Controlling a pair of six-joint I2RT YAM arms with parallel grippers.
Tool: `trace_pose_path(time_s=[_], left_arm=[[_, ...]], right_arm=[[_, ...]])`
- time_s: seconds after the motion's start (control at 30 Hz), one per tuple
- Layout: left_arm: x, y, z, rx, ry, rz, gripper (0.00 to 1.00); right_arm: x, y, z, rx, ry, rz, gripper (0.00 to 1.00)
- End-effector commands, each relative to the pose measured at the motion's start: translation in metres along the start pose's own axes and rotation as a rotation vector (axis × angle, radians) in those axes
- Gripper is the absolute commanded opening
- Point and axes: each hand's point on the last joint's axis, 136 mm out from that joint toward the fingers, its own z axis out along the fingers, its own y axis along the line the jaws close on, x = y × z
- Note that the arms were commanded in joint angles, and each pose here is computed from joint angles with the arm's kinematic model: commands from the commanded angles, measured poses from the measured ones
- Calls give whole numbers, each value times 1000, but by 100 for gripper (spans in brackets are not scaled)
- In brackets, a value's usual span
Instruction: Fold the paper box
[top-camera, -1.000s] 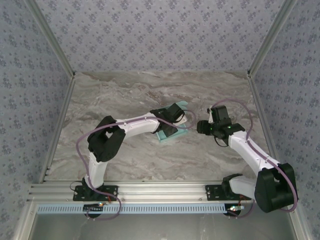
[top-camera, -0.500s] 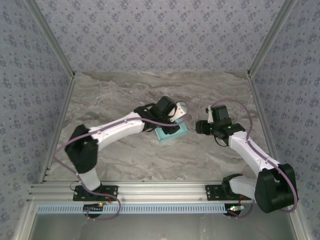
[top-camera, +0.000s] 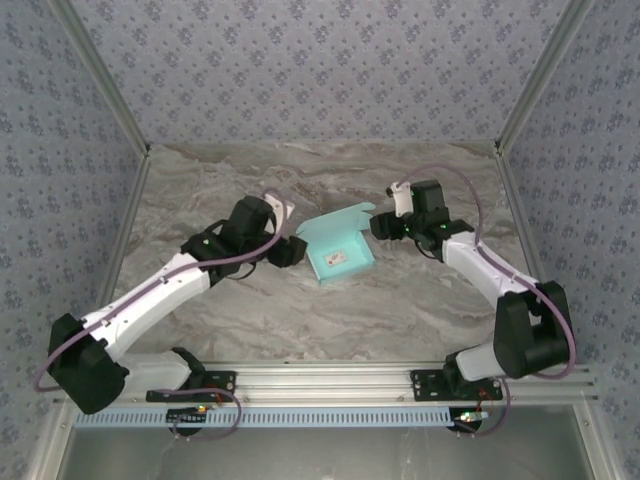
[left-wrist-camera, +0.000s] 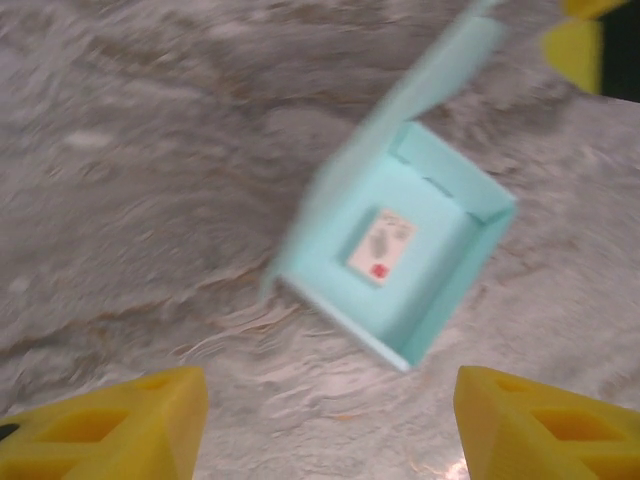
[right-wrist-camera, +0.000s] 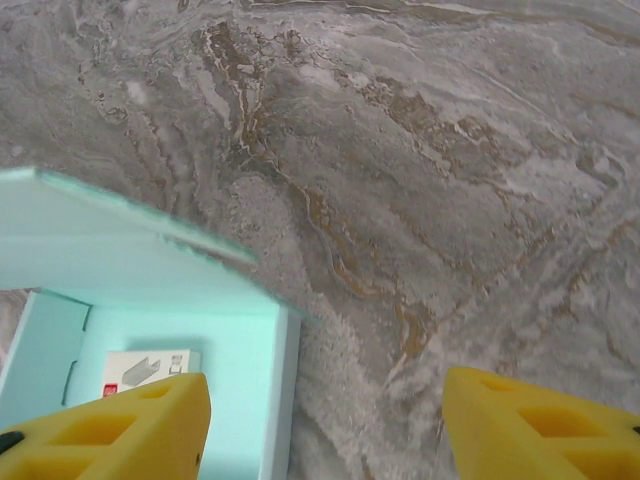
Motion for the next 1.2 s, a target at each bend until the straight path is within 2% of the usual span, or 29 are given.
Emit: trace_pose_path(time_s=[0.0, 0.13, 0.3, 0.47, 0.73, 0.97, 1.17], left_arm=[[3, 12, 15, 31, 15, -157, 68], [3, 7, 34, 68, 44, -123, 70], [-4, 19, 54, 3, 34, -129, 68], [-4, 23, 72, -16, 60, -116, 58], [-8, 18, 84, 11, 62, -108, 35], [-8, 19, 92, 11, 72, -102, 25], [-13, 28, 95, -50, 57, -135, 19]], right_arm=[[-19, 12, 6, -41, -28, -109, 65], [-18, 11, 20, -50, -1, -146, 65], [-20, 13, 34, -76, 15, -155, 60], [-18, 21, 43, -102, 37, -168, 48], [-12, 27, 49, -95, 58, -165, 25], [-11, 30, 47, -56, 61, -145, 14], [-17, 37, 42, 6, 43, -102, 10]])
